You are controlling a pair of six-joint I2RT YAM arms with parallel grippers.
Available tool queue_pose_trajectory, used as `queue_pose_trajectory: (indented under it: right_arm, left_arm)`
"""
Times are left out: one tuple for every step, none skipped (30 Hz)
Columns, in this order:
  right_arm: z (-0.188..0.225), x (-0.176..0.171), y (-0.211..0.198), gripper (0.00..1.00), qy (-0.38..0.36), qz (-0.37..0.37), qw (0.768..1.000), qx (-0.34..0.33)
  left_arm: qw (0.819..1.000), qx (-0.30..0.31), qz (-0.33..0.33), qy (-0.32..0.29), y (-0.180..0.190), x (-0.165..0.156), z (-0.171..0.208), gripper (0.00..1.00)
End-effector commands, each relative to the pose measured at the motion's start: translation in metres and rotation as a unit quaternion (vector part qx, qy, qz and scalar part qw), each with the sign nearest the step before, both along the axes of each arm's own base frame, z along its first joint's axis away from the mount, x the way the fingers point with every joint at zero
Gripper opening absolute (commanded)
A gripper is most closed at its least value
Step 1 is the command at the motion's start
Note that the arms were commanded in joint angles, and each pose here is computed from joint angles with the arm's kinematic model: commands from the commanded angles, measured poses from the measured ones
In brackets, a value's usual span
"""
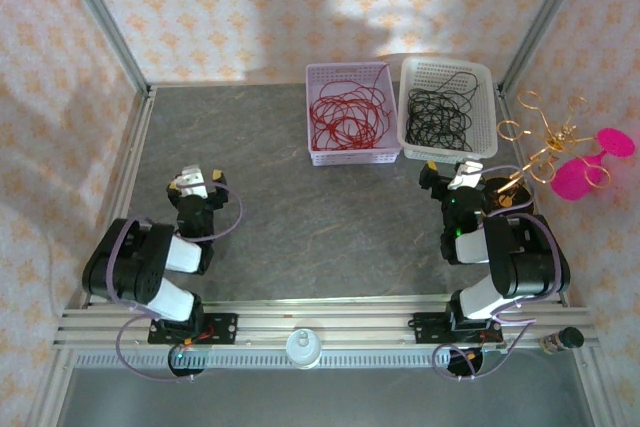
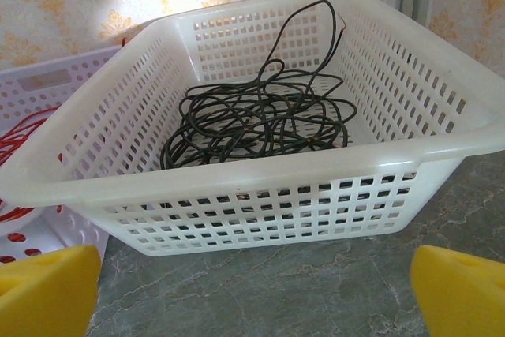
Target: Untangle the cables
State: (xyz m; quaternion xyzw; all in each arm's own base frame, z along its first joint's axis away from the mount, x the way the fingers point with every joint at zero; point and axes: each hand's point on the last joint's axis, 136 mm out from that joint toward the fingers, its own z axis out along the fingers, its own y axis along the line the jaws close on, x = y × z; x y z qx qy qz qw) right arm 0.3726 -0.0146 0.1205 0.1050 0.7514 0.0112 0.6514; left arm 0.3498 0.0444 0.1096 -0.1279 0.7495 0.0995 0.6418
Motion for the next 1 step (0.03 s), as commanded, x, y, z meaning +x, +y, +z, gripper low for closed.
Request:
queue_pose_trajectory:
  right_arm:
    - [0.004, 0.0013, -0.0044, 1.0, -0.007, -0.012, 1.0, -0.002]
  left_arm:
    - [0.997, -0.008, -0.015, -0.078, -0.0022, 0.0016, 0.0348, 0.9]
